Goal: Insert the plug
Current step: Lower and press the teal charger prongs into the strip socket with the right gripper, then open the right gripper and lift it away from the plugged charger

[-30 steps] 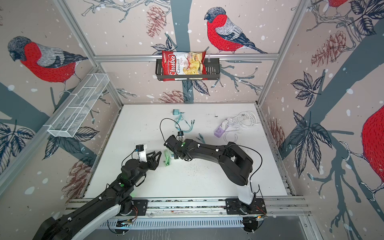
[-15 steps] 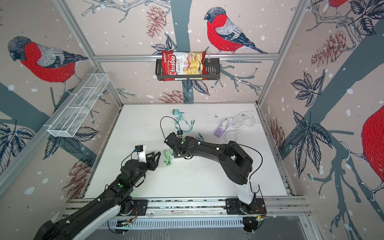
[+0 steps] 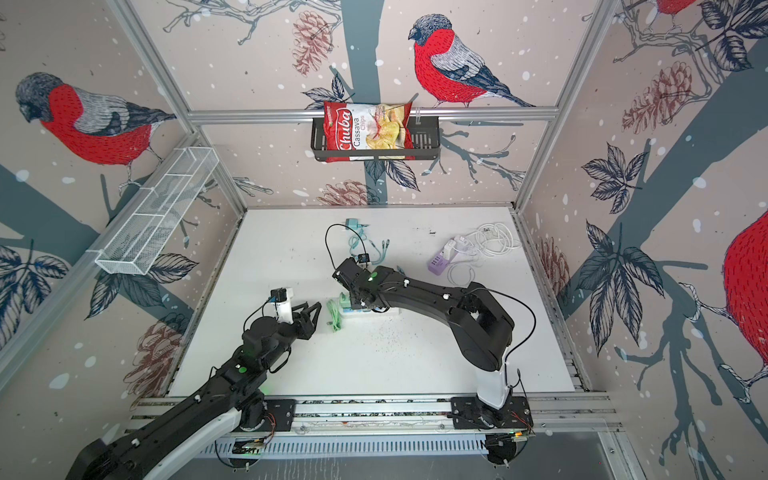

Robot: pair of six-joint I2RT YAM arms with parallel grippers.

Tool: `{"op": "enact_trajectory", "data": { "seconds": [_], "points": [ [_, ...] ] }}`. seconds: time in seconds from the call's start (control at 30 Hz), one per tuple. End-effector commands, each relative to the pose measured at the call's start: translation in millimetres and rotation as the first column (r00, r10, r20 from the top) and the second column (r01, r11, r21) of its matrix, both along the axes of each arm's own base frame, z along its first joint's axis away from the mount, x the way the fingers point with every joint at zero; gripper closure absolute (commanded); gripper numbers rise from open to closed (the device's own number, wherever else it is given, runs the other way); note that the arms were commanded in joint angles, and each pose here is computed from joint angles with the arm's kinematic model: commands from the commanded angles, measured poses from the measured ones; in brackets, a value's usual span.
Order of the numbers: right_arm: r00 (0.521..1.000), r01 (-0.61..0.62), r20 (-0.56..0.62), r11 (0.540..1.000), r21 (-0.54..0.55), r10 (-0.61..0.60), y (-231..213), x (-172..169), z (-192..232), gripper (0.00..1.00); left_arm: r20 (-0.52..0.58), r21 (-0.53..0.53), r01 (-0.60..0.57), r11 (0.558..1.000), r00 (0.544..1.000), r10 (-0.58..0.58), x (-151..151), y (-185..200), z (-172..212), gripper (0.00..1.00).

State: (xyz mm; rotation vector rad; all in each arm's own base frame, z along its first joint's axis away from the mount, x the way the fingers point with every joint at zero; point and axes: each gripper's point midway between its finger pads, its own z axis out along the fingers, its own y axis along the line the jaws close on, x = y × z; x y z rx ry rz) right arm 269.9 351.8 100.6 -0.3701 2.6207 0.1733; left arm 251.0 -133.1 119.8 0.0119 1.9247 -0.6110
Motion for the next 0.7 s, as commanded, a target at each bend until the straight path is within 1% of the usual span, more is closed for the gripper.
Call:
{"op": "enact_trajectory", "data": {
  "seconds": [0.0, 0.23, 0.4, 0.53, 0.67],
  "points": [
    [0.999, 0.009, 0.051, 1.0, 0.004, -0.01, -5.6, 7.1, 18.9, 0.48, 0.0, 0.012, 0.003, 1.0, 1.0, -0.003, 0.8, -0.2, 2.7, 0.49],
    [0.993, 0.02, 0.117, 0.995, 0.101, -0.032, -26.9, 23.1, 54.5, 0.47, -0.011, 0.023, 0.009, 1.0, 1.0, -0.009, 6.0, -4.4, 15.5, 0.48],
    [0.989, 0.027, 0.139, 0.989, 0.147, -0.048, -52.9, 47.3, 64.4, 0.46, -0.026, 0.031, 0.0, 1.0, 1.0, 0.001, 15.0, -8.1, 31.3, 0.49],
    [0.987, 0.02, 0.154, 0.983, 0.181, -0.049, -68.0, 83.9, 69.0, 0.46, -0.01, 0.041, -0.01, 0.999, 1.0, 0.011, 21.3, -10.2, 44.7, 0.49],
    [0.98, -0.045, 0.2, 0.977, 0.207, 0.003, -60.6, 122.9, 69.9, 0.47, 0.004, 0.074, -0.05, 0.996, 0.999, 0.05, 32.7, -7.6, 57.1, 0.49]
  ]
}}
